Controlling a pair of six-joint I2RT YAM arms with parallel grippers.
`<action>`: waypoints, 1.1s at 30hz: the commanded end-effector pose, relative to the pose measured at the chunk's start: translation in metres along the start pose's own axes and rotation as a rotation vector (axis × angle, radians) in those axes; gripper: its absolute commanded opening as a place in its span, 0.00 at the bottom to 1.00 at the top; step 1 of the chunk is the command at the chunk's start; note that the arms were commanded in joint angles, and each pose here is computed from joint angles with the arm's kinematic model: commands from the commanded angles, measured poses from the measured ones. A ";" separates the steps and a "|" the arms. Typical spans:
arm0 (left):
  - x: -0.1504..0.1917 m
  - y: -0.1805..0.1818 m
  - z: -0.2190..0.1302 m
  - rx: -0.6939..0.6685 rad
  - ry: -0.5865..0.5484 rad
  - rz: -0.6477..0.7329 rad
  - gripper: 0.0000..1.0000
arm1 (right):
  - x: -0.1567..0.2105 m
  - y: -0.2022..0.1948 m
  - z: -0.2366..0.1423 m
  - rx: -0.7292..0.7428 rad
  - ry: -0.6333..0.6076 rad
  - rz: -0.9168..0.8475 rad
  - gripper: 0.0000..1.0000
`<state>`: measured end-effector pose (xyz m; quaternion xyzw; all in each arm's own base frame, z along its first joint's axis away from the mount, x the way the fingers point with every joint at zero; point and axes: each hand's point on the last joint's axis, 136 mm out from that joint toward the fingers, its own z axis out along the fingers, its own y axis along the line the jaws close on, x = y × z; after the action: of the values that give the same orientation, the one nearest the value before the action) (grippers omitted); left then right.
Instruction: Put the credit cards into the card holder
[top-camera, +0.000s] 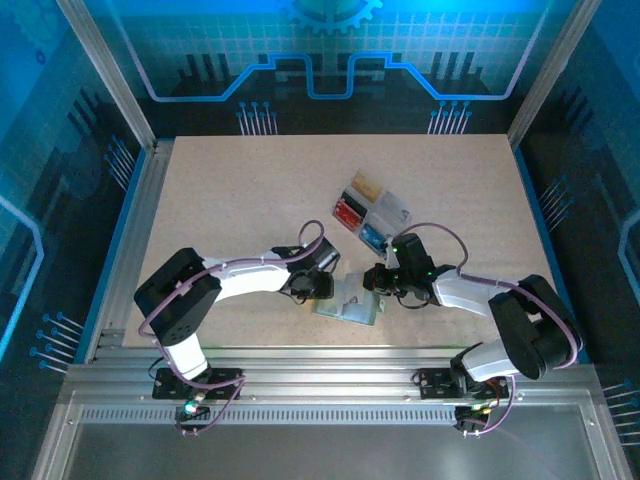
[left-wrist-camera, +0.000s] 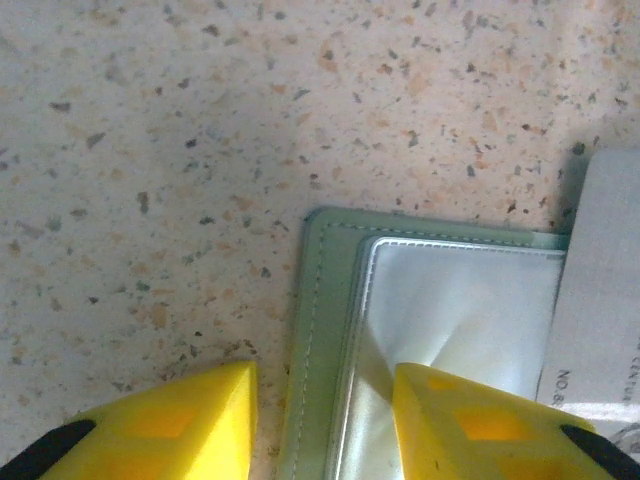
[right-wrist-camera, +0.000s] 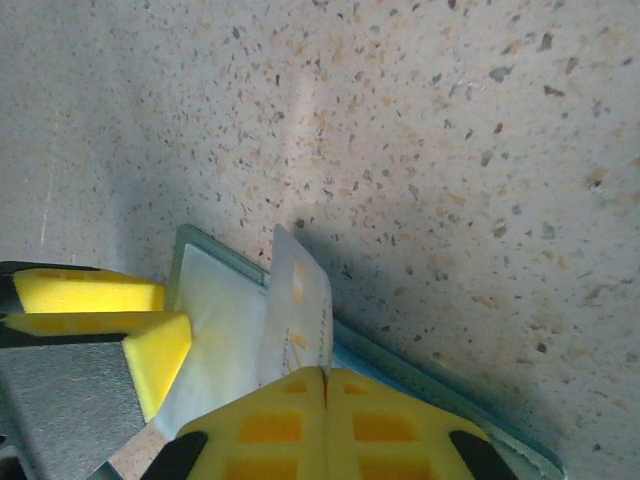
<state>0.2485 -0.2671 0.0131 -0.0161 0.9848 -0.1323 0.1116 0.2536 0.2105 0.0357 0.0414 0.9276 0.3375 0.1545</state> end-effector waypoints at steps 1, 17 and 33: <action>0.062 0.024 0.030 -0.062 0.198 -0.042 0.38 | 0.004 -0.002 0.005 0.042 0.015 -0.002 0.00; 0.079 0.026 0.041 -0.072 0.217 -0.105 0.33 | 0.019 -0.003 0.000 0.117 -0.013 0.071 0.00; 0.086 0.028 0.044 -0.070 0.223 -0.122 0.32 | 0.036 -0.009 -0.003 0.184 -0.091 0.135 0.00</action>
<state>0.2478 -0.2653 0.0081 -0.0864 0.9769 -0.1416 0.1346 0.2267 0.2173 0.0307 0.1118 0.9383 0.2829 0.1648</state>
